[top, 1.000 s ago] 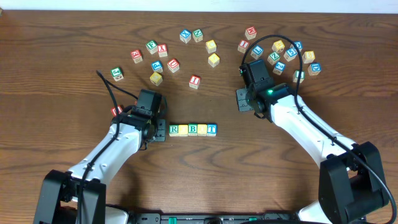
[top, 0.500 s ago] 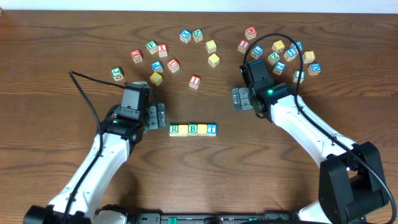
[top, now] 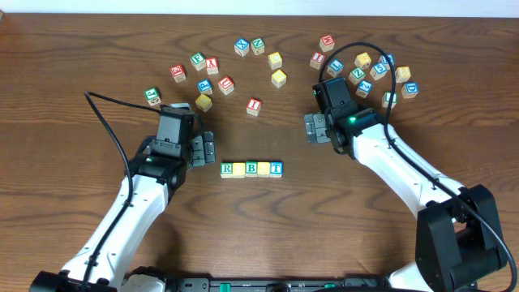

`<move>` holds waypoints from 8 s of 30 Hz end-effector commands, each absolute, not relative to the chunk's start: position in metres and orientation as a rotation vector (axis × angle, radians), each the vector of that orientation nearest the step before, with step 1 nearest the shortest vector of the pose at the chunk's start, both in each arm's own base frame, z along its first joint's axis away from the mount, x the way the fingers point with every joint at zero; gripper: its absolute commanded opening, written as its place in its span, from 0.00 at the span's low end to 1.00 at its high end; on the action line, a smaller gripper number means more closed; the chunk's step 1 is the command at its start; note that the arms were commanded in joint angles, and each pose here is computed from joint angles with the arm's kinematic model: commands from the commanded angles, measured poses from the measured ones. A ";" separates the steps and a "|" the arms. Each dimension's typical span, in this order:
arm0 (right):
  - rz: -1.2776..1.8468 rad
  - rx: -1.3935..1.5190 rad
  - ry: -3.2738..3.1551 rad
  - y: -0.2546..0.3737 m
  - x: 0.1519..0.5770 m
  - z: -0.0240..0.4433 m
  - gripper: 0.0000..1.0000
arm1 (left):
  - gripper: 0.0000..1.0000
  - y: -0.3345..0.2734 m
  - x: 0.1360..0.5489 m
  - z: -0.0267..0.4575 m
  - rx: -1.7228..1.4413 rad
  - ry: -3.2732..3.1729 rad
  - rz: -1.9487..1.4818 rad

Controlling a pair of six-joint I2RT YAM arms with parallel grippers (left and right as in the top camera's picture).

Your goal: Spell out ROBOT

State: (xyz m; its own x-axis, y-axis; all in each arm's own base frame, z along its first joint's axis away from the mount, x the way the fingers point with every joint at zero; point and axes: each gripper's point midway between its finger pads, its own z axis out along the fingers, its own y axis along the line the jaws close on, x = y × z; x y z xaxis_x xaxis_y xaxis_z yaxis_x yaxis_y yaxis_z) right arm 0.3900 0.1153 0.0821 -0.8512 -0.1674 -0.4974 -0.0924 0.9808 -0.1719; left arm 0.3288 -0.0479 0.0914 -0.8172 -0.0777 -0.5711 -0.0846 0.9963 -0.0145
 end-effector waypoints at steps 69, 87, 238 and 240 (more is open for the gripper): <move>-0.191 -0.166 2.558 0.115 0.395 0.097 0.99 | 1.00 0.002 0.261 0.162 -0.344 1.599 -0.131; -0.175 -0.171 2.562 0.117 0.394 0.096 0.99 | 1.00 0.018 0.242 0.140 -0.371 1.669 -0.063; -0.166 -0.198 2.560 0.125 0.392 0.096 0.99 | 1.00 -0.021 0.243 0.137 0.087 1.723 -0.010; -0.166 -0.198 2.560 0.125 0.392 0.096 0.99 | 1.00 -0.021 0.243 0.137 0.087 1.723 -0.010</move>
State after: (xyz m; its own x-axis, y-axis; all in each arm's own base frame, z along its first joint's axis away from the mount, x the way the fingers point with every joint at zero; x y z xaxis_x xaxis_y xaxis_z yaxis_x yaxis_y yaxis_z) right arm 0.3887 0.1197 0.0825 -0.8501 -0.1767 -0.4961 -0.1040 0.9798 -0.1707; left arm 0.2433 -0.0208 0.1545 -0.1050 0.0319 -0.9940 0.0616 0.9978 0.0255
